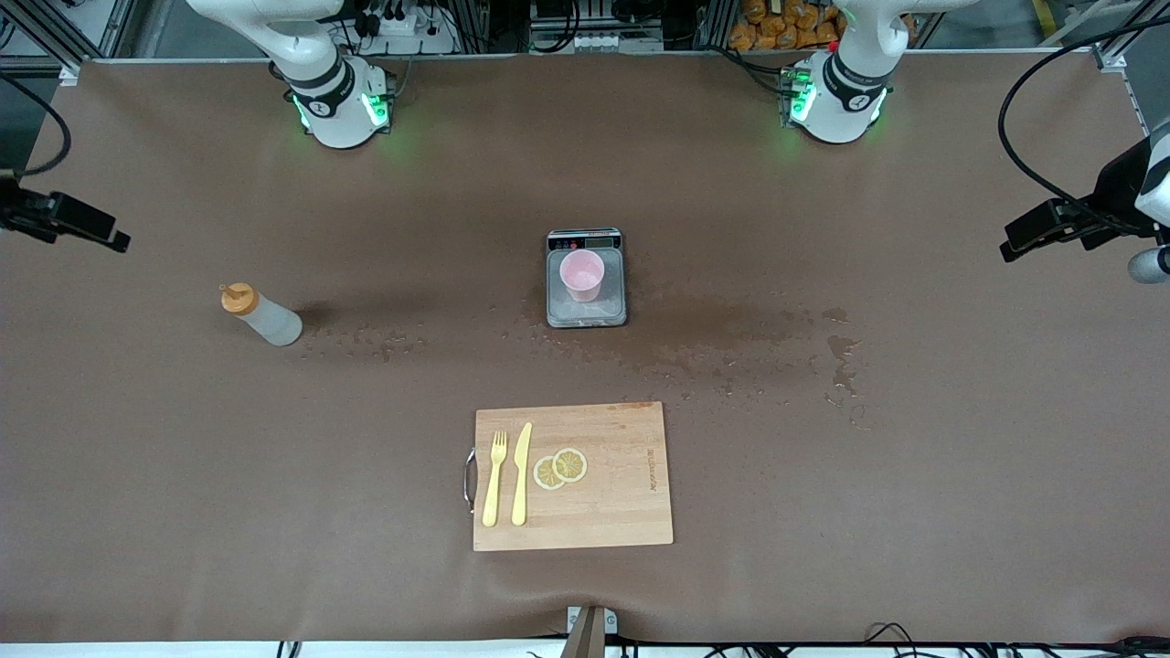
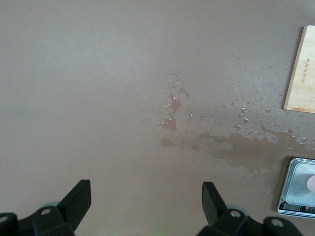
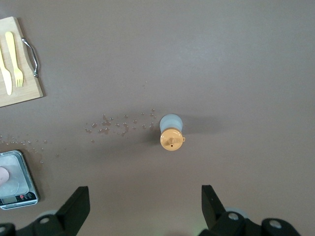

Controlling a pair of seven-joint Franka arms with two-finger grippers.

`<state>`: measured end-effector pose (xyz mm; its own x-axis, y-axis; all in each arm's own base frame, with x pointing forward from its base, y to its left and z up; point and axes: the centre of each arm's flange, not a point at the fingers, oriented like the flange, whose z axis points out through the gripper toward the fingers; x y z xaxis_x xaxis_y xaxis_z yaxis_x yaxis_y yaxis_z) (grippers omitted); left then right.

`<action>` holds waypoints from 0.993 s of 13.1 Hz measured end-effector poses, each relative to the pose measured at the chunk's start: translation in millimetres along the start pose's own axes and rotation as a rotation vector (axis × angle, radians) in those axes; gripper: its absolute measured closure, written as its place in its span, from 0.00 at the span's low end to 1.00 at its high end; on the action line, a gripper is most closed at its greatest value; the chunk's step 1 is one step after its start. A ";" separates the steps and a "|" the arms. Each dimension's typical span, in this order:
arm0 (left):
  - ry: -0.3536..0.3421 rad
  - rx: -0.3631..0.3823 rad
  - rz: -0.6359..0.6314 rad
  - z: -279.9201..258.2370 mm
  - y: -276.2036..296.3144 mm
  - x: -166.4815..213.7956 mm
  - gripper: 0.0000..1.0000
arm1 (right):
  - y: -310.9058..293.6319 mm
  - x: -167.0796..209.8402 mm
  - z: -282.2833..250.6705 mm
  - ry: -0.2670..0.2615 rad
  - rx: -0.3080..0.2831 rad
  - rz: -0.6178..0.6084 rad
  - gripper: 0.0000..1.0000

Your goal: Add sauce to pink cup with both arms

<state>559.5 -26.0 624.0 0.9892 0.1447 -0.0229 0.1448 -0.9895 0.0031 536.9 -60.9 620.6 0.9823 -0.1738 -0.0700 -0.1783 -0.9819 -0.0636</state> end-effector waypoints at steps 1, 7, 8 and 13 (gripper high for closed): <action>0.002 0.000 0.001 -1.1 0.5 -0.6 0.00 | 2.7 2.0 0.0 0.011 0.000 0.005 0.00; 0.025 -0.003 0.007 -17.0 2.4 -11.0 0.00 | 4.2 18.7 -22.6 0.098 -0.047 0.000 0.00; 0.027 -0.003 0.011 -19.1 3.6 -12.8 0.00 | 3.3 20.9 -22.0 0.098 -0.048 -0.001 0.00; 0.029 -0.002 0.080 -25.9 11.4 -18.8 0.00 | -4.4 23.7 -19.8 0.095 -0.048 -0.014 0.00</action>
<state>543.2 -39.8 650.4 0.9978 0.0654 0.0062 0.0654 -0.9978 0.0054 562.1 -62.1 638.9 0.9861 -0.1641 0.0258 -0.1638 -0.9864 -0.0161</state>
